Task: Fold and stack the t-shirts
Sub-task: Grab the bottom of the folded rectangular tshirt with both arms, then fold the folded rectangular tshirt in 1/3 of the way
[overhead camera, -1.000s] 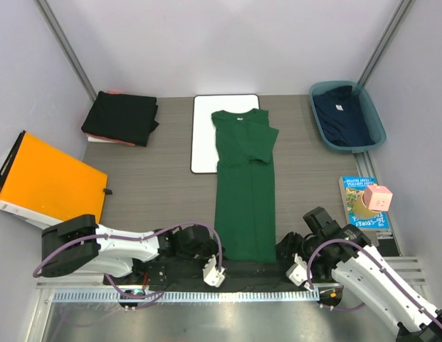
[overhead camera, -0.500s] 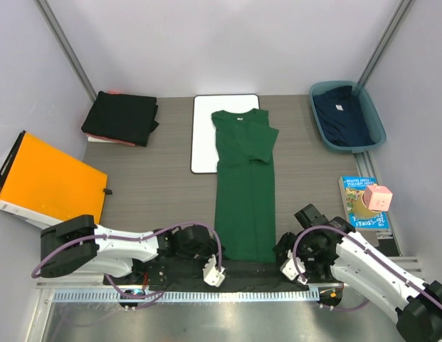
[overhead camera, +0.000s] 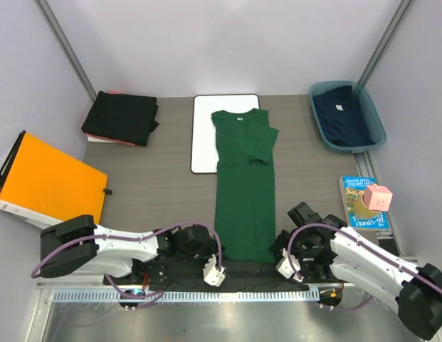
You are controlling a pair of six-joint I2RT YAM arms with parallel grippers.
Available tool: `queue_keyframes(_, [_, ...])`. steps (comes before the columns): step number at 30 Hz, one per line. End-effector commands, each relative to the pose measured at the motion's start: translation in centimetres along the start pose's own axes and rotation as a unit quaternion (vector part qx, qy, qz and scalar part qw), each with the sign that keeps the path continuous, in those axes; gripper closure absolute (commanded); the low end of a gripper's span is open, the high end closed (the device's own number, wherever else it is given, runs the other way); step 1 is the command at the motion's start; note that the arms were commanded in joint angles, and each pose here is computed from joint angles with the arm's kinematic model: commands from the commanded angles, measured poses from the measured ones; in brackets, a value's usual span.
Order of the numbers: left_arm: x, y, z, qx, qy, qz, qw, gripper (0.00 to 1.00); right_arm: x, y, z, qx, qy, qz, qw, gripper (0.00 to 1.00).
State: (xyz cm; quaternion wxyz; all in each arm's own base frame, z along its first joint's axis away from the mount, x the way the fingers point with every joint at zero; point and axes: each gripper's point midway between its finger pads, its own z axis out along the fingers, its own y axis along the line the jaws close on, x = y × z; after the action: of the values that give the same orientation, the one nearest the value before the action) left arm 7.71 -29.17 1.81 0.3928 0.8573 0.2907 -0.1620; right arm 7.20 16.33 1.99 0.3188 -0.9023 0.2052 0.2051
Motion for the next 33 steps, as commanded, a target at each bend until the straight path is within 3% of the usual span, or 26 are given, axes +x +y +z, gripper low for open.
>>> queue_keyframes(1, [-0.9,1.2,-0.1,-0.022,-0.014,-0.002,1.0,1.0,-0.2,-2.0,0.4,0.027,-0.006,-0.072,0.997,0.81])
queue_keyframes(5, [-0.9,1.3,-0.2,-0.025,-0.014,-0.002,1.0,1.0,-0.2,-2.8,0.0,0.036,0.003,-0.068,0.997,0.99])
queue_keyframes(19, [-2.0,7.9,-3.8,-0.103,0.003,-0.041,0.994,1.0,0.5,-8.6,-6.1,0.114,0.107,-0.004,0.988,0.99])
queue_keyframes(28, [4.9,12.7,-5.8,-0.163,0.074,-0.085,0.98,1.0,4.0,-11.6,-7.8,0.179,0.18,0.061,0.965,0.99])
queue_keyframes(33, [7.8,15.9,-6.7,-0.195,0.083,-0.086,0.974,1.0,6.0,-13.4,-9.0,0.212,0.216,0.082,0.949,0.99])
